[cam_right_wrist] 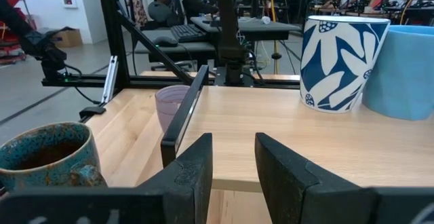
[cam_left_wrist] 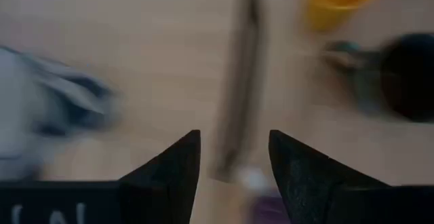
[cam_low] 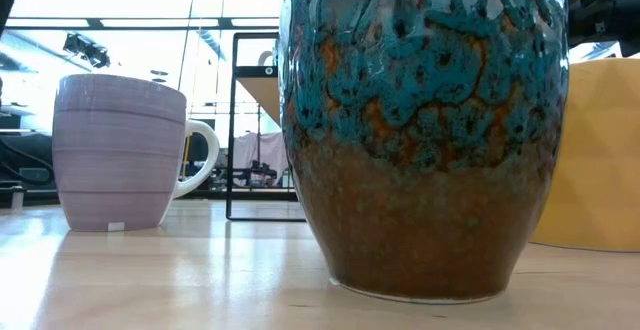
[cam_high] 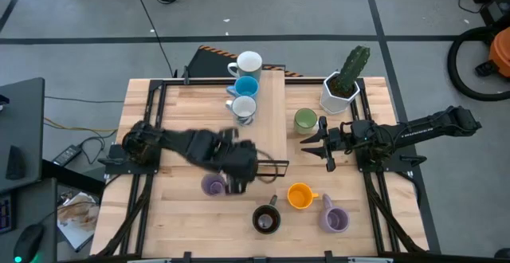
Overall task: Place coffee mugs
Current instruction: Put the purple patterned mug on the shelf
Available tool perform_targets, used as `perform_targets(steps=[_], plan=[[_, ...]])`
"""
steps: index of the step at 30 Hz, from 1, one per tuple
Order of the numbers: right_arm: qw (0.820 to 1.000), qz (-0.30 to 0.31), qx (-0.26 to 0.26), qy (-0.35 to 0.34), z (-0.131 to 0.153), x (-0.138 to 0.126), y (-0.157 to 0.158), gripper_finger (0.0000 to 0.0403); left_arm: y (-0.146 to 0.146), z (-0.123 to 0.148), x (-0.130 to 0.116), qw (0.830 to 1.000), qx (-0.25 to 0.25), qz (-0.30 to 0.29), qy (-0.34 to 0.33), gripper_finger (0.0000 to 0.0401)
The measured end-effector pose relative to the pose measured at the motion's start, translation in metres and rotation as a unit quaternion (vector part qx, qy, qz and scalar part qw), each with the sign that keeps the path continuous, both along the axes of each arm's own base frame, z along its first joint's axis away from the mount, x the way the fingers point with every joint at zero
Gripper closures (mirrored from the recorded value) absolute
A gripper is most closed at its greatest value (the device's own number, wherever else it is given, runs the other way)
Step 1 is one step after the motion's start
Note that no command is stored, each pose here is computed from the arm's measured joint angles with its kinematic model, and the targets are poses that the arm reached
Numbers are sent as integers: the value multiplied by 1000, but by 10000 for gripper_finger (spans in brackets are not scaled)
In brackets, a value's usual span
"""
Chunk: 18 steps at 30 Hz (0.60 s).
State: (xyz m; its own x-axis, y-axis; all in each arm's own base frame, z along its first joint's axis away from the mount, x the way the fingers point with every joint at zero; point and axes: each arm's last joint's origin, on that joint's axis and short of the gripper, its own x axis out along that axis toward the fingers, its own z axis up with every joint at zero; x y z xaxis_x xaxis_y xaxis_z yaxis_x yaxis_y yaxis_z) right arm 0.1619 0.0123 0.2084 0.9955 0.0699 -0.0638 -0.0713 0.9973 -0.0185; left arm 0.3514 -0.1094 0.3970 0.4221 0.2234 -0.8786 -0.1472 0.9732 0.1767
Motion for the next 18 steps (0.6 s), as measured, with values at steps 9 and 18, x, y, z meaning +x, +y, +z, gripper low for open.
perform_targets(steps=[9, 18], plan=[[1000, 0, 4, -2, 0, 0, 0, 286, -68, -35, -17, 993, -82, 79, 33, 225], [1000, 0, 5, -10, 2, 0, 0, 286, -83, -101, -29, 969, -85, 180, 146, 226]])
